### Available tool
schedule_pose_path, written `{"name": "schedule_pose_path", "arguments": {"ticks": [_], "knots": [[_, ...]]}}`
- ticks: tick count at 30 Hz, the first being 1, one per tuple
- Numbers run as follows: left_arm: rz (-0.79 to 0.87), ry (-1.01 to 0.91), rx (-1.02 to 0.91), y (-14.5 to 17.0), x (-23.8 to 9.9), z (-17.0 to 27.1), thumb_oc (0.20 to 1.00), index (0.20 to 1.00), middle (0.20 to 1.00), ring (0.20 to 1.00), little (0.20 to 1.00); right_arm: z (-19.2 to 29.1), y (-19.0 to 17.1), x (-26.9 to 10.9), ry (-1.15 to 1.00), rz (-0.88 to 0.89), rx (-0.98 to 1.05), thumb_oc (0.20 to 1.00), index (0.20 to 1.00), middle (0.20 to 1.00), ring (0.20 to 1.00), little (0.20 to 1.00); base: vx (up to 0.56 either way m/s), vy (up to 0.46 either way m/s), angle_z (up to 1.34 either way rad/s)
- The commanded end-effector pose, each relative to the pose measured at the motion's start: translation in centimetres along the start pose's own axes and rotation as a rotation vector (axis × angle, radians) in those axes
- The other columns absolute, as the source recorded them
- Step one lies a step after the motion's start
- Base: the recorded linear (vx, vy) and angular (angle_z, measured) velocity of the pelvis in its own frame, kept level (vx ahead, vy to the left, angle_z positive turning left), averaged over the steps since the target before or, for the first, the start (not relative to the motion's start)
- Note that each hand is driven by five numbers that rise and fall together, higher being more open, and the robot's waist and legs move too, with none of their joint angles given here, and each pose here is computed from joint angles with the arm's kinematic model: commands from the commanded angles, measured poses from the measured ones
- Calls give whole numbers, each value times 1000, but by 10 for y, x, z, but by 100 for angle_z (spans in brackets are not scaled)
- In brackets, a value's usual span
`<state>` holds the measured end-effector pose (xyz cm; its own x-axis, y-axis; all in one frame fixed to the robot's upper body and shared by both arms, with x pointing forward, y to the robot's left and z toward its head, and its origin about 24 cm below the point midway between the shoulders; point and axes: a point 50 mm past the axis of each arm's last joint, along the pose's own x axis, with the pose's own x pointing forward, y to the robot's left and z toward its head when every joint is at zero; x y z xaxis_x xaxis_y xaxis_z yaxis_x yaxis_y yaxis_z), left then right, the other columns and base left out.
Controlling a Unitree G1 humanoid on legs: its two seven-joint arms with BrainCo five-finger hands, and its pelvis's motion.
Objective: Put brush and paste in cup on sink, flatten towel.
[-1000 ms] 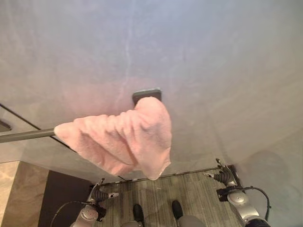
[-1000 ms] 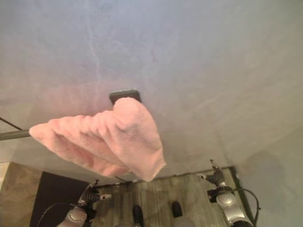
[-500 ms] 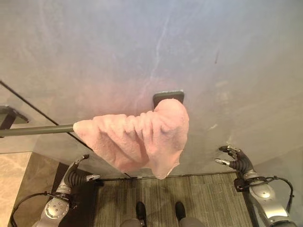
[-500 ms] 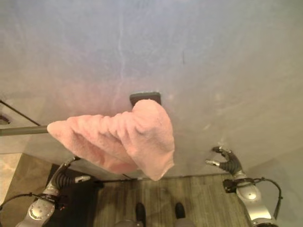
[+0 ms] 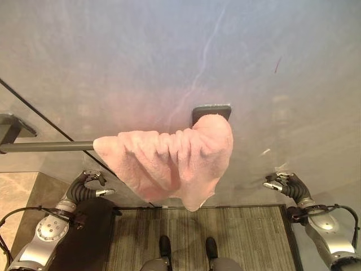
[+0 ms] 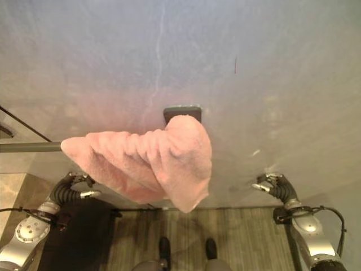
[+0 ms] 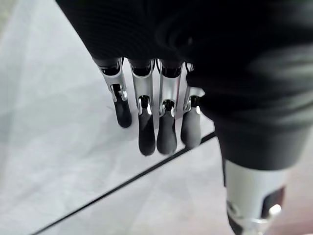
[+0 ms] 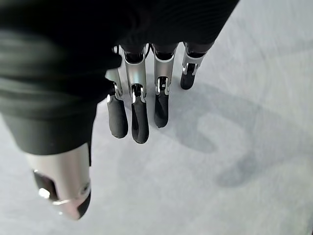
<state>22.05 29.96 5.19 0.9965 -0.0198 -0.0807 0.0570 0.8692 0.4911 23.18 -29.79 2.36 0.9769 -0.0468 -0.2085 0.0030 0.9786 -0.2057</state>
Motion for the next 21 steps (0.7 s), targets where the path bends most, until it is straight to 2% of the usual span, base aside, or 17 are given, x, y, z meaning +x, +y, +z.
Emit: {"name": "schedule_pose_path", "arguments": {"ticks": [1, 10, 21], "knots": [[-5, -384, -14, 10, 38, 82, 1000, 1000, 1000, 1000, 1000, 108, 23, 47, -434, 115, 112, 1000, 1000, 1000, 1000, 1000, 1, 1, -7], [-59, -551, -195, -16, 45, 117, 1000, 1000, 1000, 1000, 1000, 127, 69, 50, -493, 329, 308, 1000, 1000, 1000, 1000, 1000, 28, -7, -4], [10, -535, -272, -28, 30, 105, 1000, 1000, 1000, 1000, 1000, 132, 110, 30, -567, 477, 559, 1000, 1000, 1000, 1000, 1000, 32, -5, -4]]}}
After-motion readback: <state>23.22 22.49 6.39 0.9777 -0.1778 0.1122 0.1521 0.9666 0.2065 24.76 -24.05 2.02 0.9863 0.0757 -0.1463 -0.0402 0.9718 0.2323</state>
